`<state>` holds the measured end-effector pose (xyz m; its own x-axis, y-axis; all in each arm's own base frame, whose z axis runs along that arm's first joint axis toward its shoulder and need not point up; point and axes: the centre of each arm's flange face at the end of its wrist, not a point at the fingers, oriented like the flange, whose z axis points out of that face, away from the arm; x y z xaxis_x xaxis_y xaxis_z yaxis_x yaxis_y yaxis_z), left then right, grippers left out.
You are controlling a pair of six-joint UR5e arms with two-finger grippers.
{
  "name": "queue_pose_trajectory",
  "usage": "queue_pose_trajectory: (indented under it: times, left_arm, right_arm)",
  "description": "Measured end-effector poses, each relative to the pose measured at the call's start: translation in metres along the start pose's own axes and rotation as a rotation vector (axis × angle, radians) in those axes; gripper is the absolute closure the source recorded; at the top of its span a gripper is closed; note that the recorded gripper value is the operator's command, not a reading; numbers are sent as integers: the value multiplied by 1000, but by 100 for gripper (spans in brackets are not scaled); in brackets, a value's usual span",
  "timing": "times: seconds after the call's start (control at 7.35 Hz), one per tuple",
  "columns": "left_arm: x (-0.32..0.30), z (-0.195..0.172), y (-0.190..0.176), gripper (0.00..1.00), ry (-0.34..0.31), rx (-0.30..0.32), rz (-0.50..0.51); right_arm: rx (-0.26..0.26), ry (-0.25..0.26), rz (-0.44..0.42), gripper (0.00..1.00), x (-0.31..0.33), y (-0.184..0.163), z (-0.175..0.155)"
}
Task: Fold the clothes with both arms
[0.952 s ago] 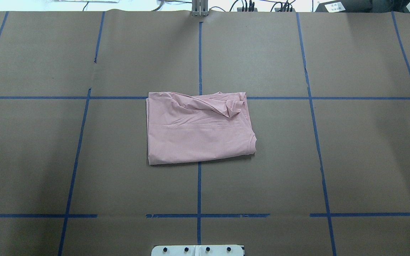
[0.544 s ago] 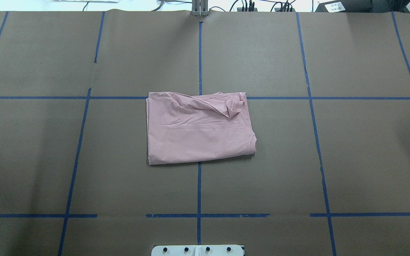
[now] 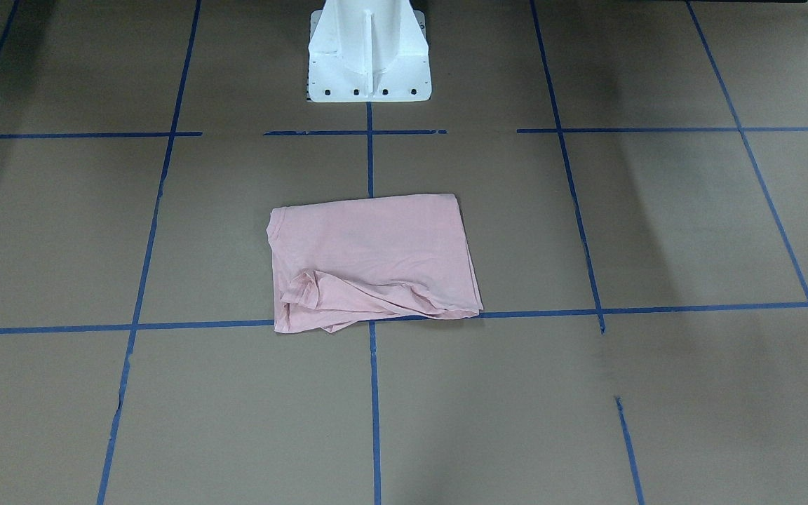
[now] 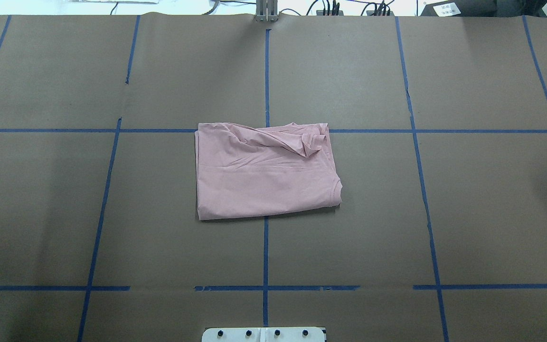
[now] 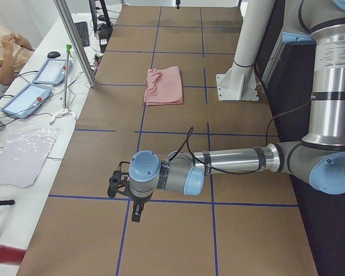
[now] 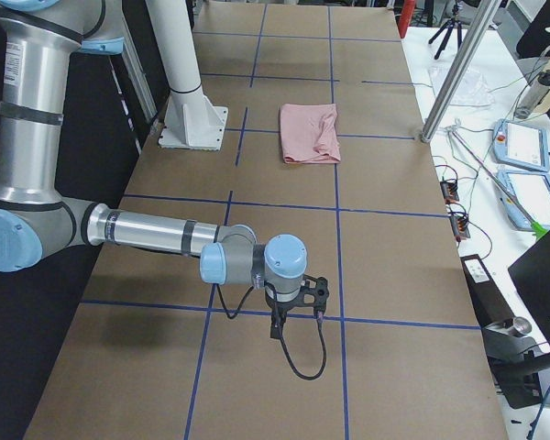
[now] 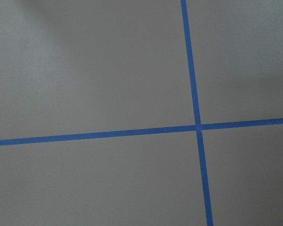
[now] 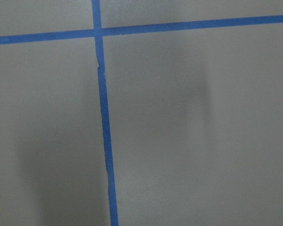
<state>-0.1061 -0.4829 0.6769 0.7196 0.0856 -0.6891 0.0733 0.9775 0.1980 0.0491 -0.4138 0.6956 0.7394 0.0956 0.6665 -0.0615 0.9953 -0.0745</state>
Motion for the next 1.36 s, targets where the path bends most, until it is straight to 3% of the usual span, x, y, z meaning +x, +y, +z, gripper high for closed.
queue_pose_trajectory:
  times: [1.36]
  left_arm:
    - [-9, 15, 6, 0, 3, -27, -11]
  right_arm:
    - [-9, 1, 9, 0, 4, 2, 4]
